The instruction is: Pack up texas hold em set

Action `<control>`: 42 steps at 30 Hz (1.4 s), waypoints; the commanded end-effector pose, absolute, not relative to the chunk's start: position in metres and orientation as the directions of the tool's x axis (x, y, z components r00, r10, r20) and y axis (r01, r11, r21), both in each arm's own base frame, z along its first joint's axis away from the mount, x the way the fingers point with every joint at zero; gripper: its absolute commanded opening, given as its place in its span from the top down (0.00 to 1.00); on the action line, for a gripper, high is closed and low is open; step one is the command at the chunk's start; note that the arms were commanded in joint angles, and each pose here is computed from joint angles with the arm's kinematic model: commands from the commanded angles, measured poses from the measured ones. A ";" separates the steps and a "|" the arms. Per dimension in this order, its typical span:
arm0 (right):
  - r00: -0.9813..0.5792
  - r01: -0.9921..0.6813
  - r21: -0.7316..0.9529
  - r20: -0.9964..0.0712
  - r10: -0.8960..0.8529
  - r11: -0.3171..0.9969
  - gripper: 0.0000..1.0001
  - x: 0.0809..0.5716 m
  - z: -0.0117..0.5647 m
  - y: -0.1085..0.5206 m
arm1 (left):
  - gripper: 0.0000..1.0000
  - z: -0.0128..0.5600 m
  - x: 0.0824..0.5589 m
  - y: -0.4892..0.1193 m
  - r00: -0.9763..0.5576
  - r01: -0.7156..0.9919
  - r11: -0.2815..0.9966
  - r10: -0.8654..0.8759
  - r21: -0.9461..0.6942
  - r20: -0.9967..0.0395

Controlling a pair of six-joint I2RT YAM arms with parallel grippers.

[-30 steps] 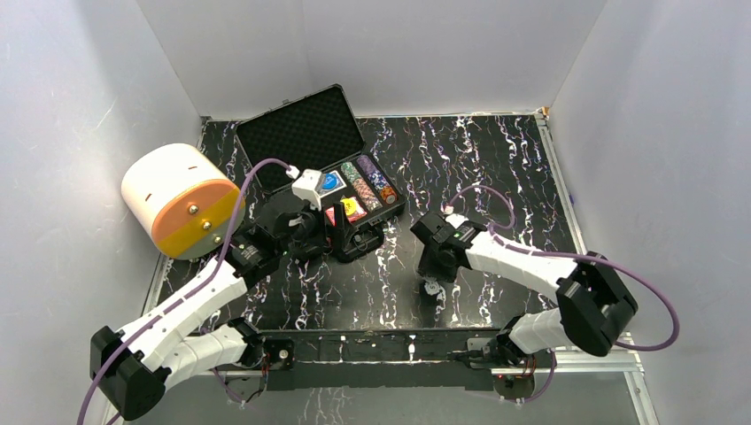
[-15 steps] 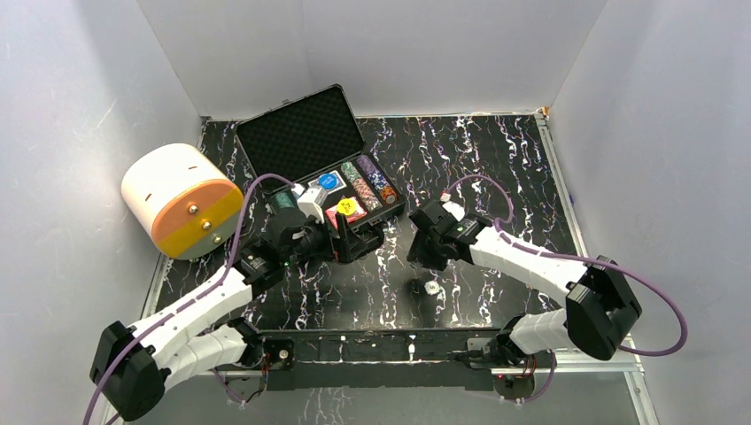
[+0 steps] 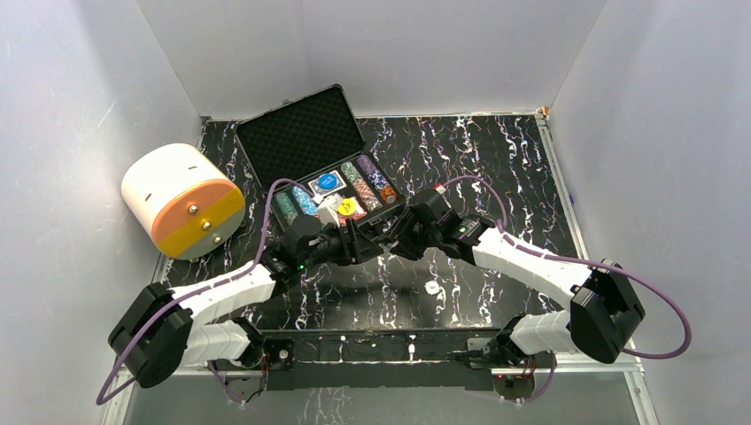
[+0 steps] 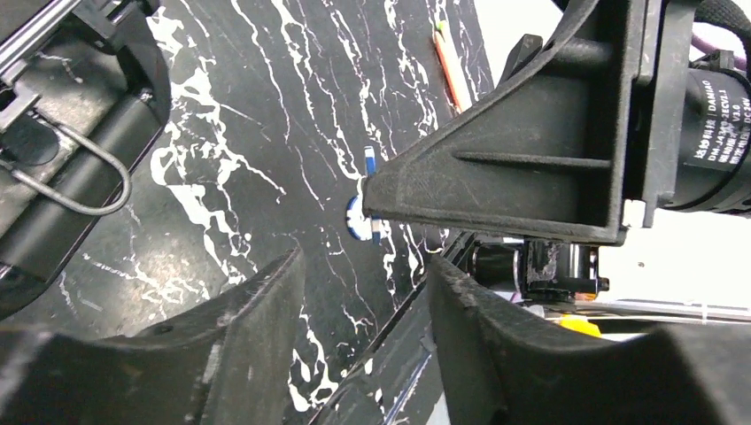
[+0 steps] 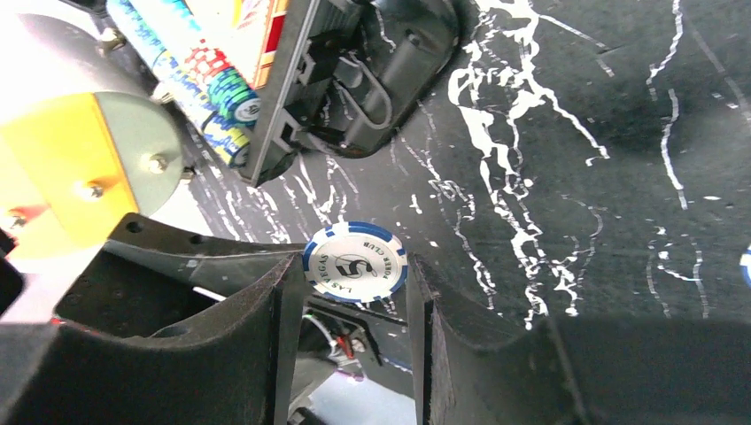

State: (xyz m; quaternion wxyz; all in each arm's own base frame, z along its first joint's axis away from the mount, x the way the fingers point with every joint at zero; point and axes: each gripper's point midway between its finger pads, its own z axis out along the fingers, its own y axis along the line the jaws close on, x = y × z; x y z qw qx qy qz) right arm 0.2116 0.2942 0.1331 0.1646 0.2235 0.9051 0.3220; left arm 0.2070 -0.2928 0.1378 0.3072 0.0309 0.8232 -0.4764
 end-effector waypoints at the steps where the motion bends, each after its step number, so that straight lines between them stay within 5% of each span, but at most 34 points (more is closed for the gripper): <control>1: -0.822 0.306 0.766 -0.087 0.562 0.566 0.62 0.220 0.171 0.314 | 0.54 0.163 0.218 -0.311 -0.771 0.405 0.468 -0.286 -0.785 -0.568; 9: -0.838 0.312 0.774 -0.049 0.543 0.551 0.61 0.217 0.168 0.321 | 0.82 0.160 0.226 -0.313 -0.749 0.401 0.497 -0.307 -0.770 -0.588; 13: -0.843 0.316 0.772 -0.039 0.537 0.552 0.61 0.216 0.163 0.323 | 0.84 0.166 0.230 -0.308 -0.716 0.413 0.508 -0.331 -0.756 -0.614; 18: -0.848 0.316 0.773 -0.030 0.530 0.550 0.61 0.217 0.162 0.324 | 0.73 0.168 0.233 -0.303 -0.699 0.403 0.519 -0.356 -0.754 -0.620; 24: -0.851 0.305 0.777 -0.037 0.523 0.551 0.59 0.219 0.163 0.326 | 1.00 0.169 0.237 -0.300 -0.674 0.410 0.540 -0.363 -0.735 -0.643; 26: -0.857 0.284 0.775 -0.059 0.512 0.565 0.48 0.222 0.163 0.324 | 1.00 0.167 0.240 -0.298 -0.665 0.414 0.568 -0.345 -0.711 -0.662; 29: -0.856 0.237 0.759 -0.133 0.500 0.607 0.29 0.237 0.164 0.311 | 1.00 0.165 0.245 -0.293 -0.635 0.450 0.635 -0.266 -0.627 -0.725; 32: -0.831 0.200 0.716 -0.238 0.503 0.669 0.21 0.261 0.167 0.279 | 1.00 0.165 0.254 -0.285 -0.576 0.517 0.722 -0.104 -0.460 -0.811; 42: -0.772 0.214 0.617 -0.368 0.518 0.757 0.19 0.277 0.159 0.203 | 1.00 0.158 0.320 -0.283 -0.439 0.683 0.728 0.338 -0.064 -0.832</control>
